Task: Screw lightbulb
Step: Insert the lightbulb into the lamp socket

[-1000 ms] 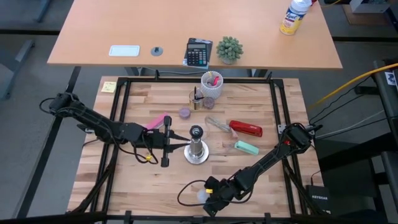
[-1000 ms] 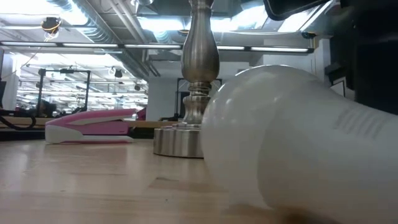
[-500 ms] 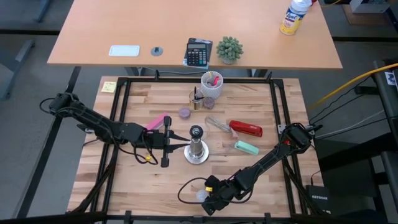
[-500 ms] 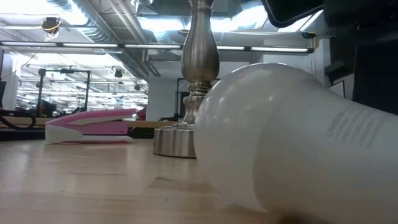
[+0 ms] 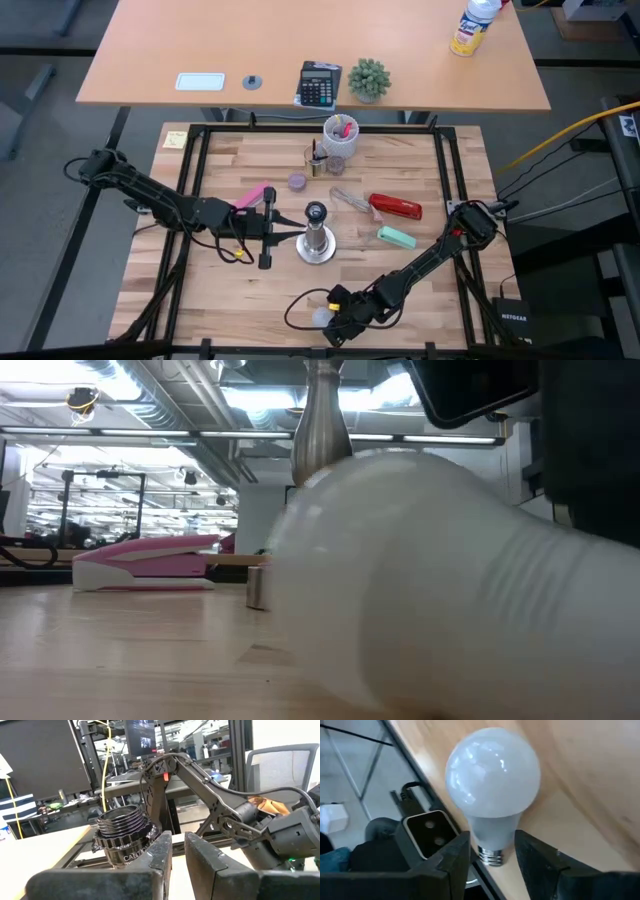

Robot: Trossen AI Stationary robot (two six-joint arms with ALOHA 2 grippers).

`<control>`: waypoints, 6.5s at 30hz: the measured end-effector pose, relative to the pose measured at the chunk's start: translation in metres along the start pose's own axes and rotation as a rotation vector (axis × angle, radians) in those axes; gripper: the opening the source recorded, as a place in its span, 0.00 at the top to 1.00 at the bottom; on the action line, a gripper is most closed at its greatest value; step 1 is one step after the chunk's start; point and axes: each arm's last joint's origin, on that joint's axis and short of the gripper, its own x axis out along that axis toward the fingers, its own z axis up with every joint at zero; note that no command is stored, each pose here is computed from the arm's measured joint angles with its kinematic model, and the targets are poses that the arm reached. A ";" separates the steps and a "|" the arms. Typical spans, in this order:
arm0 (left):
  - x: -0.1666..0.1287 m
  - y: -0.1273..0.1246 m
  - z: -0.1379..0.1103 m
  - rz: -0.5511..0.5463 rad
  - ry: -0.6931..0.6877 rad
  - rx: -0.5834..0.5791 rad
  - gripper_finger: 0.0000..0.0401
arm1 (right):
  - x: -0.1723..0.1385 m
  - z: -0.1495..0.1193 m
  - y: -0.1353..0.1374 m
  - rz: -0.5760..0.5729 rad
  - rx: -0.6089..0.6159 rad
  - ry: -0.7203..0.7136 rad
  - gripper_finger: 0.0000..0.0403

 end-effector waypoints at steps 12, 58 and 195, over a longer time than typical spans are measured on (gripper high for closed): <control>0.000 -0.001 0.000 -0.003 0.002 0.002 0.89 | 0.013 0.000 -0.003 0.018 -0.017 -0.007 0.65; -0.008 -0.020 0.005 -0.076 -0.019 0.053 0.89 | 0.015 0.001 0.006 0.131 0.014 0.006 0.28; 0.029 -0.186 -0.162 -0.361 0.653 -0.773 0.89 | 0.015 0.031 -0.017 -0.070 0.328 -0.140 0.28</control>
